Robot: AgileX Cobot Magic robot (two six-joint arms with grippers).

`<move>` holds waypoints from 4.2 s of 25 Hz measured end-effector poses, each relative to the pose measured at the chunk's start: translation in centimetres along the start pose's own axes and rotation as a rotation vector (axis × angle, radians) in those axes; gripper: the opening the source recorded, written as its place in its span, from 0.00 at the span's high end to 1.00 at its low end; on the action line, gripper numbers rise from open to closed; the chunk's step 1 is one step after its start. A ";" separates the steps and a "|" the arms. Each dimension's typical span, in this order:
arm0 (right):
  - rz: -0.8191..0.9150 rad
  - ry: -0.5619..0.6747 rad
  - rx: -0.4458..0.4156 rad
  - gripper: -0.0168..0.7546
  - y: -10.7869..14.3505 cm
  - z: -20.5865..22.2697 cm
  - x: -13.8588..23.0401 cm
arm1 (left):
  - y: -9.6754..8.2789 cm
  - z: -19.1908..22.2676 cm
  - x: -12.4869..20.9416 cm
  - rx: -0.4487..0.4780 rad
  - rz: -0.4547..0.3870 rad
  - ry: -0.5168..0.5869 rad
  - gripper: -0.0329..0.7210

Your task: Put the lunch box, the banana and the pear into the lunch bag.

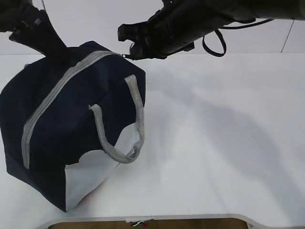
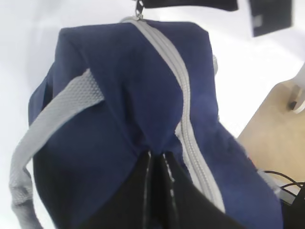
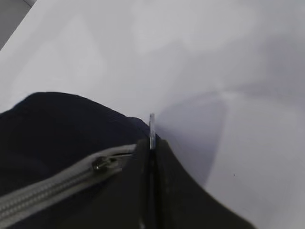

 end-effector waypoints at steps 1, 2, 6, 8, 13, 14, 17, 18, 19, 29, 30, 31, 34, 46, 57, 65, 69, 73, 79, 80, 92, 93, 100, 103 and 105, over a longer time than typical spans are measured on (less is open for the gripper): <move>0.002 0.005 0.001 0.96 -0.1 0.2 0.1 | 0.0 -0.1 0.0 -0.005 0.003 0.000 0.96; 0.004 0.011 0.002 0.96 -0.2 0.5 0.3 | 0.0 -0.2 0.0 -0.007 0.005 0.000 0.96; 0.011 0.039 0.012 0.96 -0.7 1.8 1.1 | 0.0 -0.3 0.0 -0.012 0.011 0.004 0.96; 0.015 0.051 0.018 0.96 -1.1 2.7 1.5 | 0.0 -0.3 0.0 -0.012 0.011 0.004 0.96; 0.019 0.041 0.016 0.96 -1.1 3.1 1.3 | 0.0 -0.3 0.0 -0.013 0.011 0.005 0.96; 0.018 0.032 0.014 0.96 -1.0 3.0 1.0 | 0.0 -0.3 0.1 -0.012 0.011 0.007 0.96; 0.010 0.004 0.013 0.96 -0.9 2.9 0.2 | 0.0 -0.4 0.1 -0.013 0.012 0.006 0.96; 0.007 0.004 0.016 0.96 -1.0 3.1 0.3 | 0.0 -0.4 0.1 -0.013 0.012 0.006 0.96; 0.009 0.007 0.019 0.96 -1.2 3.3 0.3 | 0.0 -0.4 0.1 -0.013 0.012 0.006 0.96; 0.072 0.072 0.037 0.96 -3.2 6.2 2.3 | 0.0 -0.4 0.1 -0.013 0.012 0.006 0.96; 0.073 0.076 0.038 0.96 -3.2 6.4 2.5 | 0.0 -0.4 0.1 -0.013 0.012 0.006 0.97; 0.079 0.082 0.038 0.96 -3.3 6.6 2.7 | 0.0 -0.4 0.1 -0.013 0.012 0.006 0.97; 0.095 0.103 0.033 0.96 -3.4 6.9 3.1 | 0.0 -0.4 0.1 -0.013 0.012 0.006 0.97; 0.046 0.105 -0.006 0.68 -2.1 5.7 0.9 | 0.2 -0.3 0.2 -0.026 0.017 0.017 0.97; -0.117 0.182 -0.035 0.36 0.2 2.1 -2.5 | 1.0 0.2 0.5 -0.047 0.018 0.047 0.96; -0.276 0.281 0.065 0.36 0.3 -2.2 -4.4 | 1.8 0.2 1.0 -0.100 -0.029 0.081 0.95; -0.324 0.318 0.145 0.36 -0.7 -3.1 -4.5 | 2.1 0.1 1.1 -0.124 -0.119 0.086 0.82; -0.324 0.302 0.211 0.36 -1.2 -4.4 -5.1 | 2.2 0.0 1.1 -0.136 -0.173 0.083 0.54; -0.322 0.233 0.217 0.36 0.0 -8.6 -6.2 | 2.0 -1.3 0.9 -0.179 -0.193 0.061 0.44; -0.321 0.237 0.216 0.36 0.1 -9.3 -6.0 | 1.8 -1.9 0.9 -0.194 -0.197 0.050 0.43; -0.331 0.321 0.270 0.35 -0.5 -18.2 0.8 | -4.6 -14.0 2.7 -0.374 -0.115 -0.221 0.51; -0.334 0.325 0.277 0.35 -0.6 -19.0 1.6 | -5.4 -15.1 3.1 -0.385 -0.102 -0.251 0.51; -0.332 0.342 0.287 0.35 -1.1 -23.8 7.1 | -10.7 -21.5 6.5 -0.442 -0.023 -0.451 0.52; -0.333 0.317 0.285 0.36 -1.2 -26.0 9.2 | -12.7 -23.3 8.6 -0.460 0.005 -0.520 0.54; -0.336 0.280 0.283 0.35 -1.1 -27.8 10.4 | -13.9 -24.0 10.4 -0.468 0.019 -0.552 0.55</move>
Point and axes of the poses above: a point on each arm's last joint axis where the gripper is mounted, z pointing out along that axis toward the gripper, y along the wrist's bending axis when the last joint is at zero, x = y × z, the point moved 5 cm from there along z, pointing out along that axis toward the gripper
